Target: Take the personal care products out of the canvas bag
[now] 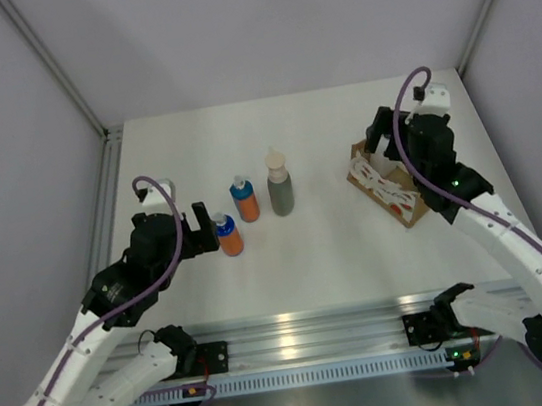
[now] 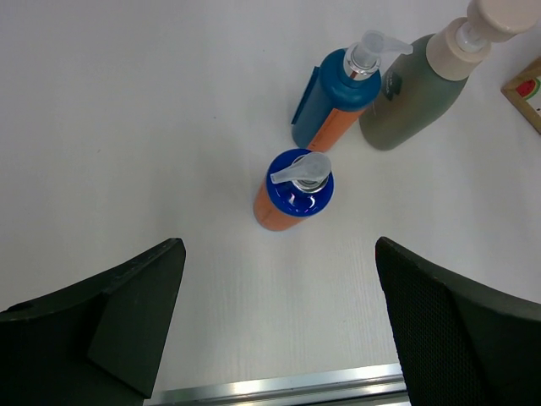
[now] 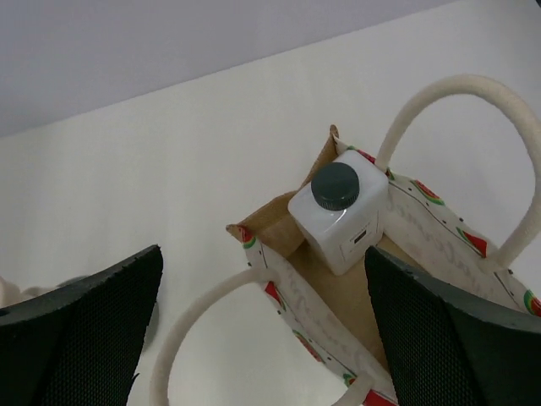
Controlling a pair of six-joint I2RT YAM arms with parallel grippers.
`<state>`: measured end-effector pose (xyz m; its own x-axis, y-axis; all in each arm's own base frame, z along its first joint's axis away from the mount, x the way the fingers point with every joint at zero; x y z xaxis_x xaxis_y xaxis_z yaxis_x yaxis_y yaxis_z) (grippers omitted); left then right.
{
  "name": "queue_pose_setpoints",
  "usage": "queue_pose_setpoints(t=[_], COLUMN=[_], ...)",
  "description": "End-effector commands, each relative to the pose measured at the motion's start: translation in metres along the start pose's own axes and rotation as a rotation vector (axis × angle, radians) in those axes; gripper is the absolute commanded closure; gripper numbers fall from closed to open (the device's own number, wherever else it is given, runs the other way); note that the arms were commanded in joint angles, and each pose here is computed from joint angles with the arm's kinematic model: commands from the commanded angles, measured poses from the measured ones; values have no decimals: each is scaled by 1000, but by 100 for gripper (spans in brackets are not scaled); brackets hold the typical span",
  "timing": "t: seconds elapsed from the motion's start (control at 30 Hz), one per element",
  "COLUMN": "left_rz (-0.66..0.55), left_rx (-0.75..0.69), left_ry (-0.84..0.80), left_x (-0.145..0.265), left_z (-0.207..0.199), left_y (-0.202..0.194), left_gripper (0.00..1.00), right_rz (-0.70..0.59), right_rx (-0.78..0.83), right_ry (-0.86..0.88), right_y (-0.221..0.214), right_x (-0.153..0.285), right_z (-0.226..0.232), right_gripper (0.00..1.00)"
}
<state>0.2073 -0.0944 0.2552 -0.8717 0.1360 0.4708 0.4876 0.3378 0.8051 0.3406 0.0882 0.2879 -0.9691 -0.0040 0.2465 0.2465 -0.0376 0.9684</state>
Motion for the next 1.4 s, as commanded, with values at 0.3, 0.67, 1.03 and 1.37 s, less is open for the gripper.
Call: queue_pose_setpoints(t=[0.3,0.67,1.03,1.37], left_rz=[-29,-23,1,3], left_rx=[8,5,-8,-9], left_ry=[-47,-54,-60,-62], left_x=[0,-2,-6,-6], left_z=[-8,-10,-13,-13], left_y=[6,5,0,0], left_gripper=[2,2,2,2], right_rz=[91,190,188,200], right_rx=[-276,-264,-285,-278], right_ry=[-373,-473,-493,-506], right_y=[-17,-49,-56,-66], right_x=[-70,-106,-102,-95], right_z=[-44,-44,-45,-49], right_gripper=[14,26,35,37])
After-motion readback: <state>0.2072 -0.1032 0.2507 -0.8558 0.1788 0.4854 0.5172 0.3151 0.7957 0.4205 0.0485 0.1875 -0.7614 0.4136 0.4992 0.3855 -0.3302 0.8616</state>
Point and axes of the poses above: each gripper's point midway between its finger pads, its own x axis back along the fingers, its own z axis along the line the jaws close on, y = z × x, the point moved 1 cm from there along x, back along the fingers, and after that the axes turned 13 degrees about x, right-handed, at the moved point
